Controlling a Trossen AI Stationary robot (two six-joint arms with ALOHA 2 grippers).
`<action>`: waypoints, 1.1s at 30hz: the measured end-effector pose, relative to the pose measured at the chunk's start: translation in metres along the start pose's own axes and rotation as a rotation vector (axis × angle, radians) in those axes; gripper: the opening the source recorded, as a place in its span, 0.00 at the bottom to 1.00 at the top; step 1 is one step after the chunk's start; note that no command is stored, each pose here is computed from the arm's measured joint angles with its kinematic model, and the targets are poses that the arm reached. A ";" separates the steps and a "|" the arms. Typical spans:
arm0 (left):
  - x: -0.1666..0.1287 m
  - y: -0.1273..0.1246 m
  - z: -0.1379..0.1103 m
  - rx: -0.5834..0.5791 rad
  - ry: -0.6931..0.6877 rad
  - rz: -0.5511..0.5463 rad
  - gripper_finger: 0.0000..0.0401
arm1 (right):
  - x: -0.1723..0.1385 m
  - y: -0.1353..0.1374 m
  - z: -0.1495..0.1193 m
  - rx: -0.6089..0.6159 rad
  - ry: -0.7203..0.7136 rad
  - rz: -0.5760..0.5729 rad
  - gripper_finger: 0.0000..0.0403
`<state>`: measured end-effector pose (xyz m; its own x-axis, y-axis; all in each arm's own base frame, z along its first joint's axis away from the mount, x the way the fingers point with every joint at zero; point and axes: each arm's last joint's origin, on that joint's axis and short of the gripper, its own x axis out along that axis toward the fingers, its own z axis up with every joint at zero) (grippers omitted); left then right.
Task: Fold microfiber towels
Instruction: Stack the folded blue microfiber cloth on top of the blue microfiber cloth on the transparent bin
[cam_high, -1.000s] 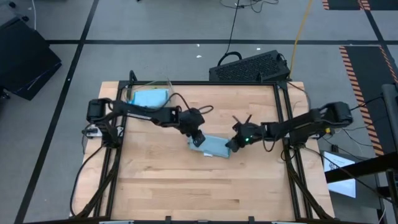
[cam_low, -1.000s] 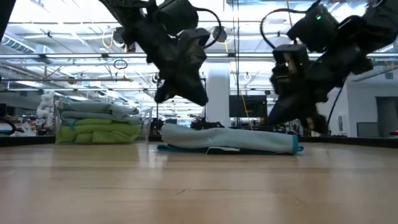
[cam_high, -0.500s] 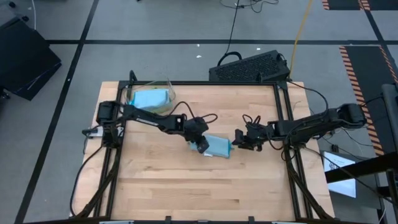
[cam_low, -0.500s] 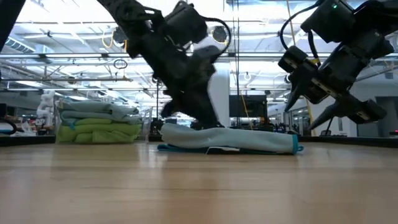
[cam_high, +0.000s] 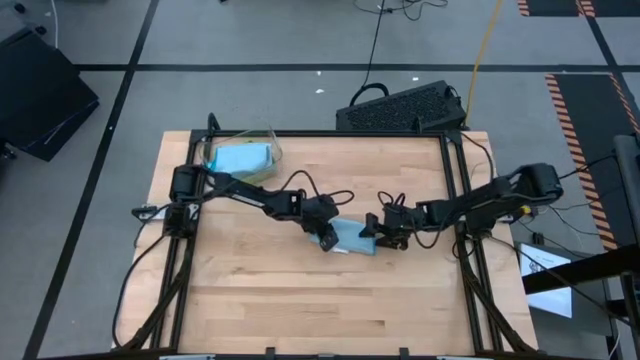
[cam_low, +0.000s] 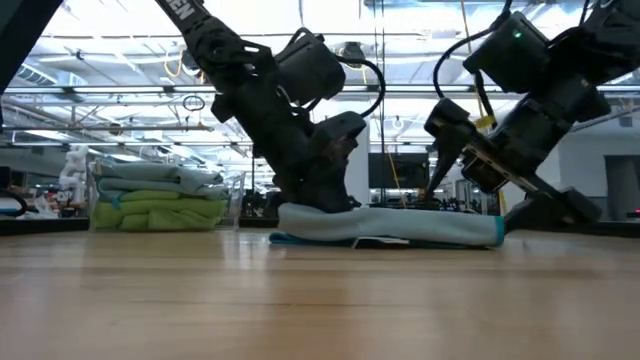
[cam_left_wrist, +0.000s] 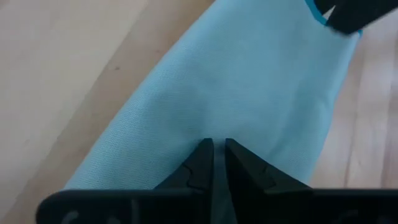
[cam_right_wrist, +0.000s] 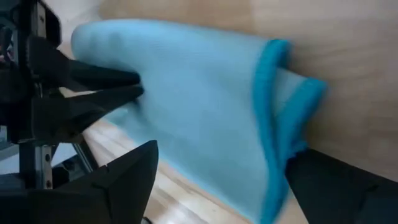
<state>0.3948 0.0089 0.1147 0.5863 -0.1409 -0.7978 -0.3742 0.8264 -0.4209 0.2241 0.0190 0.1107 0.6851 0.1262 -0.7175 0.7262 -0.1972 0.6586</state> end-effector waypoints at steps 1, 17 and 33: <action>0.000 -0.001 0.000 0.003 -0.006 -0.009 0.12 | 0.003 0.001 0.000 0.002 0.003 0.005 0.81; 0.002 -0.004 0.003 0.013 -0.060 -0.035 0.12 | 0.015 0.011 0.004 -0.067 -0.084 -0.004 0.75; 0.003 -0.008 0.006 0.026 -0.094 -0.084 0.12 | 0.041 0.001 0.013 0.002 -0.145 0.013 0.18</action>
<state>0.4040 0.0045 0.1179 0.6802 -0.1597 -0.7154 -0.3024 0.8279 -0.4724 0.2527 0.0113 0.0788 0.6786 -0.0183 -0.7342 0.7171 -0.1998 0.6678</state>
